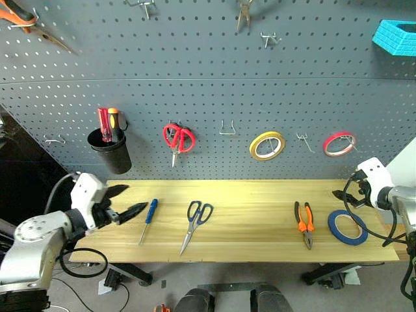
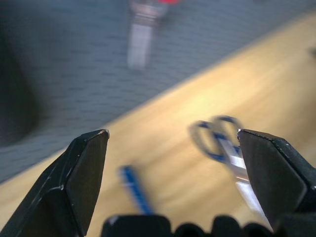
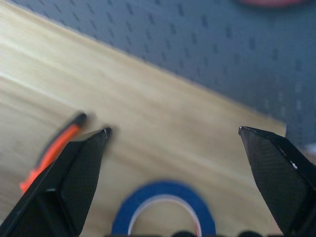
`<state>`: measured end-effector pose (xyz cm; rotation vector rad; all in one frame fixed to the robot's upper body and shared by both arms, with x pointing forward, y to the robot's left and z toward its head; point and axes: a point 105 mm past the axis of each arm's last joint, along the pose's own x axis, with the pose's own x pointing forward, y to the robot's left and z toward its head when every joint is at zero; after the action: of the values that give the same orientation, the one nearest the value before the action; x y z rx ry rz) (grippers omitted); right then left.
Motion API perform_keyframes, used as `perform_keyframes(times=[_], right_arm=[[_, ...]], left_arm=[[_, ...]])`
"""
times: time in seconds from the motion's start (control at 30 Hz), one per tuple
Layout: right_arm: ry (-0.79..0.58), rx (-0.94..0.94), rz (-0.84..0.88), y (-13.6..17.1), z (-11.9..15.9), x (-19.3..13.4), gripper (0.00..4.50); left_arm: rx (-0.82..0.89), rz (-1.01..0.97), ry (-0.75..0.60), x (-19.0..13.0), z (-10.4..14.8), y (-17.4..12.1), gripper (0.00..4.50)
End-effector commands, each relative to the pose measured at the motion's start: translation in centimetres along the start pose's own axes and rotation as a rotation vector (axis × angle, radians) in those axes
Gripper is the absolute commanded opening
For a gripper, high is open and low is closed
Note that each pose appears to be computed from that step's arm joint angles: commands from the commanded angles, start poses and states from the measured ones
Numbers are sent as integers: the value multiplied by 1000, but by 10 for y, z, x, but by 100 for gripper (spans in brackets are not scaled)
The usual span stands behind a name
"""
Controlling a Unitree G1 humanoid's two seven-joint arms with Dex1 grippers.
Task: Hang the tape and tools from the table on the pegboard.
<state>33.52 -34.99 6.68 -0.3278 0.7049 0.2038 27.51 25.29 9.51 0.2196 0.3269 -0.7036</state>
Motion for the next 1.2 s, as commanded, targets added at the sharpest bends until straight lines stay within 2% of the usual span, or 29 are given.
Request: perform_keyframes(times=[0.03,0.13,0.23,0.37,0.5,0.67,1.13,1.2], right_arm=[[90,82,-84,-14,-5,-2,450],[129,153,-91,-14,-9,-1,450],[173,213,-36,-3,-14,4,450],[204,280,-16,3,-17,7,450],[231,298,-17,5,-24,10,450],[256,310,-45,7,-34,14,450],[258,335,29,34,-32,28,450],[228,371,40,36,-24,29,410]], left_arm=[[71,-80,-13,20,12,-19,445],[90,-131,-7,35,11,-34,445],[119,-239,-21,64,13,-66,445],[109,-313,-74,93,23,-95,445],[127,-381,-104,110,33,-122,445],[118,-425,-122,109,40,-141,445],[129,-437,-150,86,55,-145,445],[132,-433,-151,86,57,-143,450]])
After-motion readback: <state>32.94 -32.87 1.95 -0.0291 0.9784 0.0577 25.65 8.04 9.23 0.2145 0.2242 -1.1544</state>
